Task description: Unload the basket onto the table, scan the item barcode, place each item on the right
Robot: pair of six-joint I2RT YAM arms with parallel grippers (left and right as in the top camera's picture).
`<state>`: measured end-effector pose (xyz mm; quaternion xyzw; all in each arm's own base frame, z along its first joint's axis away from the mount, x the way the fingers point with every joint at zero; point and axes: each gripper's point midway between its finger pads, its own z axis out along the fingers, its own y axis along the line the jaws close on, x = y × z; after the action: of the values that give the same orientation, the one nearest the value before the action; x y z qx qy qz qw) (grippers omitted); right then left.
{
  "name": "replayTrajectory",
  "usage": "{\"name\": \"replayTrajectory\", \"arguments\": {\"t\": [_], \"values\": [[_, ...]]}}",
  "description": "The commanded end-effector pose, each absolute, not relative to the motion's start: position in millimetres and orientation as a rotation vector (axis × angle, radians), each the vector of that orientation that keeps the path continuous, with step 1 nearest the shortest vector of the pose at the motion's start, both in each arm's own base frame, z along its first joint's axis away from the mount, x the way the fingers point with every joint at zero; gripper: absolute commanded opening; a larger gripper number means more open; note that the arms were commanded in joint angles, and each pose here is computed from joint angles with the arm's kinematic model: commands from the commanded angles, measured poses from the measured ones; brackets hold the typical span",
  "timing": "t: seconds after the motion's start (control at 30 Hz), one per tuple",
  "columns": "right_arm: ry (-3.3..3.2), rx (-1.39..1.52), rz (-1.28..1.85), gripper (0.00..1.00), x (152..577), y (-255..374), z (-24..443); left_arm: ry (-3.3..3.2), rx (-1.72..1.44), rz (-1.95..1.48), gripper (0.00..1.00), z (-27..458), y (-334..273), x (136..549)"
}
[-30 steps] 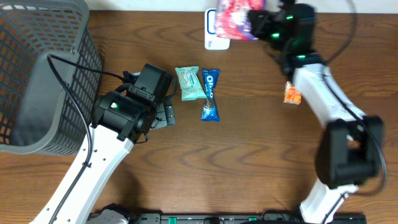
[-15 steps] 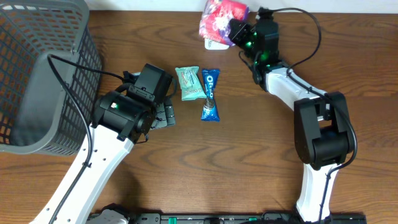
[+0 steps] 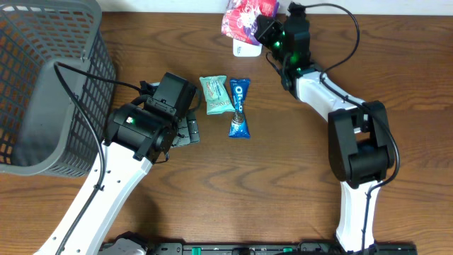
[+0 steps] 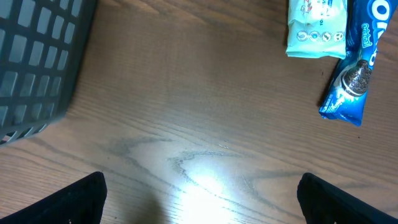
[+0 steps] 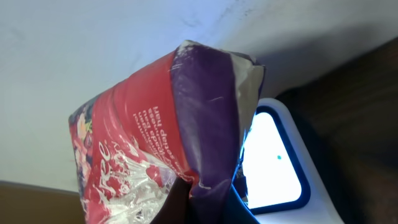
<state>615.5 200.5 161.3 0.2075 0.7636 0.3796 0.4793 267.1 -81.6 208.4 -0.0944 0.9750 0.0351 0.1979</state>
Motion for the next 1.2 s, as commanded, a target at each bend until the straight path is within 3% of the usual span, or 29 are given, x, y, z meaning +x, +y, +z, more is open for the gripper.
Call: {"name": "replayTrajectory", "arguments": {"t": [0.0, 0.27, 0.43, 0.6, 0.77, 0.97, 1.17], "values": [[1.853, 0.497, 0.899, 0.01, 625, 200, 174, 2.737, -0.273, 0.11, 0.98, 206, -80, 267], [1.906, 0.448, 0.856, 0.01, 624, 194, 168, 2.737, -0.273, 0.11, 0.98, 206, -80, 267], [1.899, 0.409, 0.869, 0.01, 633, 162, 191, 2.737, -0.273, 0.11, 0.98, 206, -80, 267], [1.894, 0.468, 0.743, 0.01, 634, 69, 227, 2.737, -0.273, 0.11, 0.98, 206, -80, 267], [1.916, 0.596, 0.551, 0.01, 608, -49, 245, 2.737, -0.273, 0.11, 0.98, 206, -80, 267], [2.02, 0.874, 0.356, 0.01, 550, -183, 205, 2.737, -0.273, 0.11, 0.98, 206, -80, 267], [2.107, 1.036, 0.248, 0.01, 497, -249, 164, 2.737, -0.273, 0.11, 0.98, 206, -80, 267]]}}
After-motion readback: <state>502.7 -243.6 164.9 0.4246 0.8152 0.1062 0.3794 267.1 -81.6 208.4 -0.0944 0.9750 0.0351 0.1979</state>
